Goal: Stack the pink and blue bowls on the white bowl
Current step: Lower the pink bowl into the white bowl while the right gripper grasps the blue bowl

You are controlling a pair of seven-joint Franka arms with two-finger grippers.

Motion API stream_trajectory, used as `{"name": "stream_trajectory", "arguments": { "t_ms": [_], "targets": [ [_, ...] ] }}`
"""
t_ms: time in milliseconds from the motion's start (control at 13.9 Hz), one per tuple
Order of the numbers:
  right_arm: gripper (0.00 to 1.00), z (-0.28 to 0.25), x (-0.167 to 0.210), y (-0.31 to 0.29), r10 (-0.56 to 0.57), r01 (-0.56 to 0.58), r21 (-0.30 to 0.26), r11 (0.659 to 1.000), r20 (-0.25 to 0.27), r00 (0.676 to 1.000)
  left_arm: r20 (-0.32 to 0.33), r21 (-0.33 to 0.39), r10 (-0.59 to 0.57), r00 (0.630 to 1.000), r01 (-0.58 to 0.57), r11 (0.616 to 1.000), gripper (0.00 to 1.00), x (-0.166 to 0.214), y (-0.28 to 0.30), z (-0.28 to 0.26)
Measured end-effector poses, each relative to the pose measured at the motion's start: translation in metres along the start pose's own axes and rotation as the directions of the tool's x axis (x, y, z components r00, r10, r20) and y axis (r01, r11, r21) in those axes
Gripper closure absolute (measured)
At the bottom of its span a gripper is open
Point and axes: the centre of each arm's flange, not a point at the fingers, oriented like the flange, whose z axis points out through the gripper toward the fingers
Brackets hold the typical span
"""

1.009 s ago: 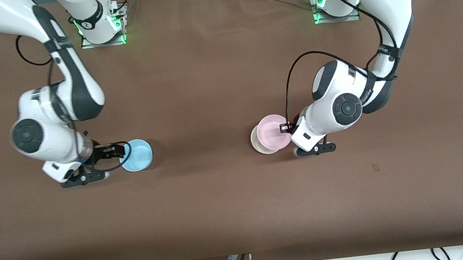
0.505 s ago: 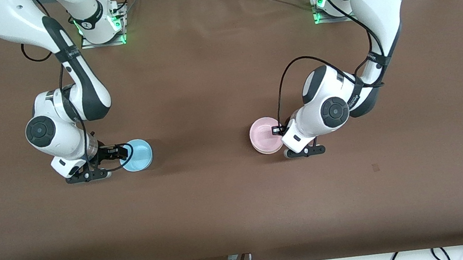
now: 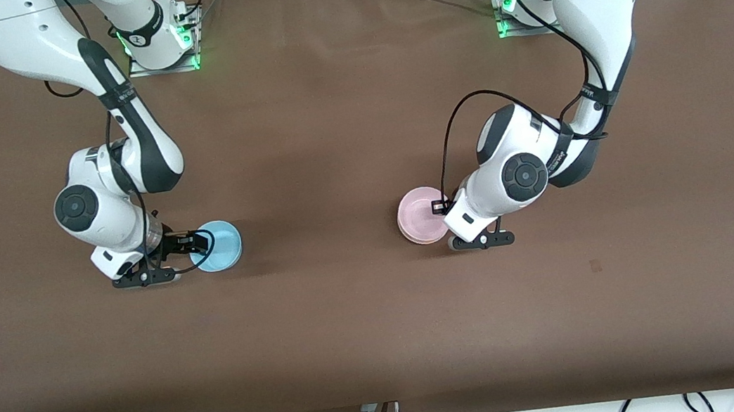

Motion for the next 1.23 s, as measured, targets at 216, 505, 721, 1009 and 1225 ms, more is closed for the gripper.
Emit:
{"name": "stream_trajectory", "arguments": {
  "t_ms": [216,505,721,1009,1225],
  "targets": [
    [0.02,0.006,-0.005,-0.002,-0.004,0.004,0.0,1.0,-0.005,1.0,0.001,0.0,0.002,1.0,-0.002,1.0,0.97,0.0,0.001,0.001],
    [0.27,0.005,-0.006,-0.008,0.026,-0.026,0.003,1.0,-0.008,1.0,0.003,0.001,0.001,1.0,-0.001,1.0,0.97,0.0,0.0,0.002],
    [0.59,0.005,-0.006,-0.012,0.034,-0.034,0.004,0.999,-0.011,0.999,0.002,0.001,0.002,1.0,-0.002,1.0,0.88,0.001,-0.001,0.002],
    [0.91,0.005,-0.006,-0.012,0.048,-0.048,0.005,0.999,-0.011,0.999,-0.016,-0.006,0.005,1.0,-0.005,1.0,0.49,0.007,-0.004,-0.009],
    [0.98,0.001,-0.004,-0.013,0.058,-0.058,0.009,0.998,-0.019,0.998,-0.008,0.008,-0.002,1.0,0.002,1.0,0.19,0.009,-0.012,-0.04]
  ]
}}
